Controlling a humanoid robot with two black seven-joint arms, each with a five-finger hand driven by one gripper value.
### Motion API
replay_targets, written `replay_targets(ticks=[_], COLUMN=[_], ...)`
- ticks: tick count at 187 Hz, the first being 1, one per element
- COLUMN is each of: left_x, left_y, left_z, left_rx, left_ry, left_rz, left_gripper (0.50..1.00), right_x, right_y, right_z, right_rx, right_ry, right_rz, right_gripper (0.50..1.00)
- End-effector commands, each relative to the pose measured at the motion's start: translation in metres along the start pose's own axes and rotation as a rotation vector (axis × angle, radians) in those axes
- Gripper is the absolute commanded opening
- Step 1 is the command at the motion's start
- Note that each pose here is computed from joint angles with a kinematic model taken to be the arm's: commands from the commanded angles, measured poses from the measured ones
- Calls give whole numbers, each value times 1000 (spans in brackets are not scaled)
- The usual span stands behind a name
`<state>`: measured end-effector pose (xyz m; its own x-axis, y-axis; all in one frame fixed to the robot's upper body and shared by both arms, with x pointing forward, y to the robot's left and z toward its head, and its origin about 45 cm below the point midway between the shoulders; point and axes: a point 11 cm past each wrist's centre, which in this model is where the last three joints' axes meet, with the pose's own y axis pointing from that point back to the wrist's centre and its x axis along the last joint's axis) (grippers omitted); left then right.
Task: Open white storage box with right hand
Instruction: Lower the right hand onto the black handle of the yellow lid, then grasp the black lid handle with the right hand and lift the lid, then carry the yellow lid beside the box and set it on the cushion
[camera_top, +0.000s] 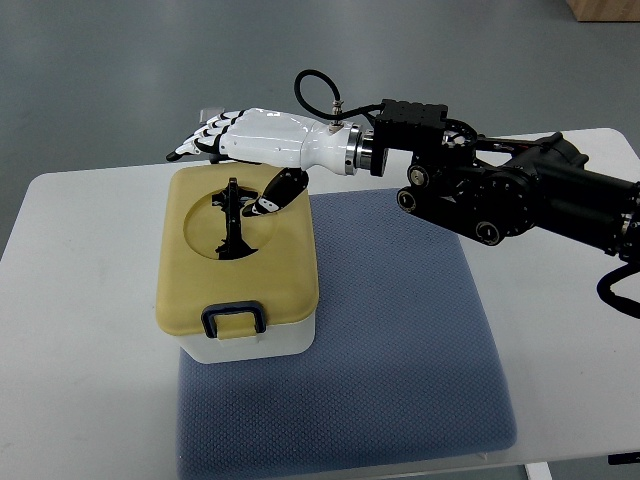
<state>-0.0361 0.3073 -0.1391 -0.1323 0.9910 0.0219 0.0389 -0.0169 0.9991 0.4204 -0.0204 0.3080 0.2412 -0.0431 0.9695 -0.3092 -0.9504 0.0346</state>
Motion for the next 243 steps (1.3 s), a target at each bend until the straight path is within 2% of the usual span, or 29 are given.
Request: replay_targets(ticks=[1, 6, 7, 8, 9, 12, 13, 14, 18, 21, 24, 63, 96, 122, 161, 176, 191, 206, 223, 243], left_x=[1, 1, 1, 1, 1, 1, 2, 2, 1, 1, 1, 3, 3, 3, 1, 1, 1, 1, 0, -1], left_y=[0, 0, 0, 0, 0, 0, 0, 0, 0, 0, 0, 0, 0, 0, 0, 0, 0, 0, 0, 0], left_z=[0, 0, 0, 0, 0, 0, 0, 0, 0, 0, 0, -1, -1, -1, -1, -1, -1, -1, -1, -1], left_rx=[0, 0, 0, 0, 0, 0, 0, 0, 0, 0, 0, 1, 1, 1, 1, 1, 1, 1, 3, 3], left_ry=[1, 1, 1, 1, 1, 1, 2, 2, 1, 1, 1, 2, 2, 2, 0, 0, 0, 0, 0, -1], left_rz=[1, 3, 3, 3, 3, 3, 4, 5, 3, 3, 3, 6, 6, 6, 2, 2, 2, 0, -1, -4], left_gripper=[1000, 1000, 1000, 1000, 1000, 1000, 1000, 1000, 1000, 1000, 1000, 1000, 1000, 1000, 1000, 1000, 1000, 1000, 1000, 1000], right_x=[-1, -2, -3, -3, -3, -4, -5, -5, -5, -5, -5, 6, 46, 86, 103, 91, 80, 49, 16, -15], right_y=[-8, -9, -10, -10, -10, -10, -10, -10, -11, -11, -12, -10, 3, 41, 120, 163, 190, 219, 234, 235], right_z=[-3, -3, -4, -4, -4, -4, -4, -4, -4, -5, -5, -5, -5, 9, 33, 53, 64, 75, 81, 81], right_rx=[3, 4, 5, 5, 4, 4, 3, 3, 4, 5, 5, 8, 19, -23, -130, -219, -274, -342, -382, -394], right_ry=[-10, -11, -12, -12, -13, -14, -14, -14, -12, -11, -9, 15, 38, 96, 135, 123, 107, 62, 15, -26], right_rz=[17, 18, 19, 19, 20, 21, 23, 23, 29, 30, 34, 67, 130, 150, 128, 107, 89, 55, 34, 32], right_gripper=[783, 744, 715, 715, 685, 658, 627, 627, 562, 541, 500, 500, 500, 500, 500, 500, 500, 500, 500, 500])
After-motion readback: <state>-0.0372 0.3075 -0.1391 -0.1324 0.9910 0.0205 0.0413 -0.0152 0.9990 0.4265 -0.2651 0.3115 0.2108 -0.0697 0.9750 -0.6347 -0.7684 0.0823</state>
